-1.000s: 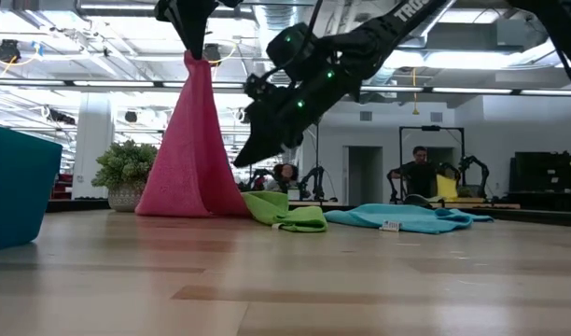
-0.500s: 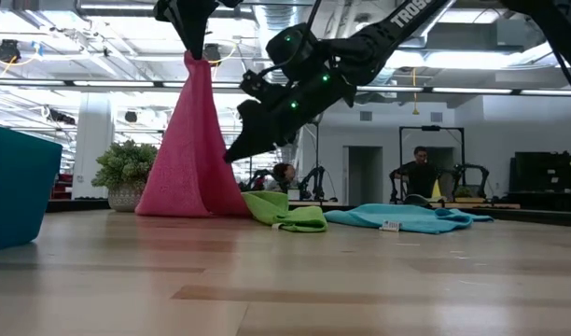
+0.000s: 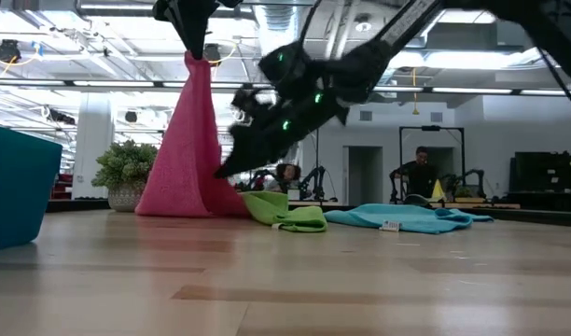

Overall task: Fold microfiber towels
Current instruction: Fold the pink microfiber towel

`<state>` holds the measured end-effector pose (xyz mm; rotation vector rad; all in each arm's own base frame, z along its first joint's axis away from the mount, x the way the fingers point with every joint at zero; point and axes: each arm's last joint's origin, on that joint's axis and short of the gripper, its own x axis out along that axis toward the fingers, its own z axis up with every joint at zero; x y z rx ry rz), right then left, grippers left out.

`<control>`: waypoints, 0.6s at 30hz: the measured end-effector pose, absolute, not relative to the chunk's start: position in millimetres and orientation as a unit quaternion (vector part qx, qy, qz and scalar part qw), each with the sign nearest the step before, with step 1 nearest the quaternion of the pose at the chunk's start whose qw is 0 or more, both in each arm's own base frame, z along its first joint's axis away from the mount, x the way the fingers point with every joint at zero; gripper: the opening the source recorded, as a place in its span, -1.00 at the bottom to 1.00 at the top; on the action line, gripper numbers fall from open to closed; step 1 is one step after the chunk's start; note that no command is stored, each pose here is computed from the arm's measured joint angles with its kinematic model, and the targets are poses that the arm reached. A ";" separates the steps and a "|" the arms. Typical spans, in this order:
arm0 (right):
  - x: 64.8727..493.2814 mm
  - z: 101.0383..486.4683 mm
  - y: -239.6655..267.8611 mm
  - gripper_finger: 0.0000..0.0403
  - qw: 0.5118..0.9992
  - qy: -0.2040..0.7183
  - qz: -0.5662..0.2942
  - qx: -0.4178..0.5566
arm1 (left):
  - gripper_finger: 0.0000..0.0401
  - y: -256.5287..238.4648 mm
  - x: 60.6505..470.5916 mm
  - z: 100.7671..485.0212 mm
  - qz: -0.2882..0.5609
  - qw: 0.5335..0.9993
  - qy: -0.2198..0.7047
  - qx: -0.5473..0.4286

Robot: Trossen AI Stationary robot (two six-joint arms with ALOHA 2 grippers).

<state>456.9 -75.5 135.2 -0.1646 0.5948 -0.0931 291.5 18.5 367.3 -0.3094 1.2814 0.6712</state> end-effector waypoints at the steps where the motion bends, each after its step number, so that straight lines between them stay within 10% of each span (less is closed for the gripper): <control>1: 454.3 127.1 -75.1 -0.41 0.945 0.313 -0.043 -0.082 | -1.00 18.5 291.7 367.1 0.306 0.739 0.584 -0.141; 18: 431.2 193.7 -93.0 -0.97 0.940 0.313 -0.097 -0.096 | -1.00 17.7 291.6 366.9 0.294 0.738 0.589 -0.147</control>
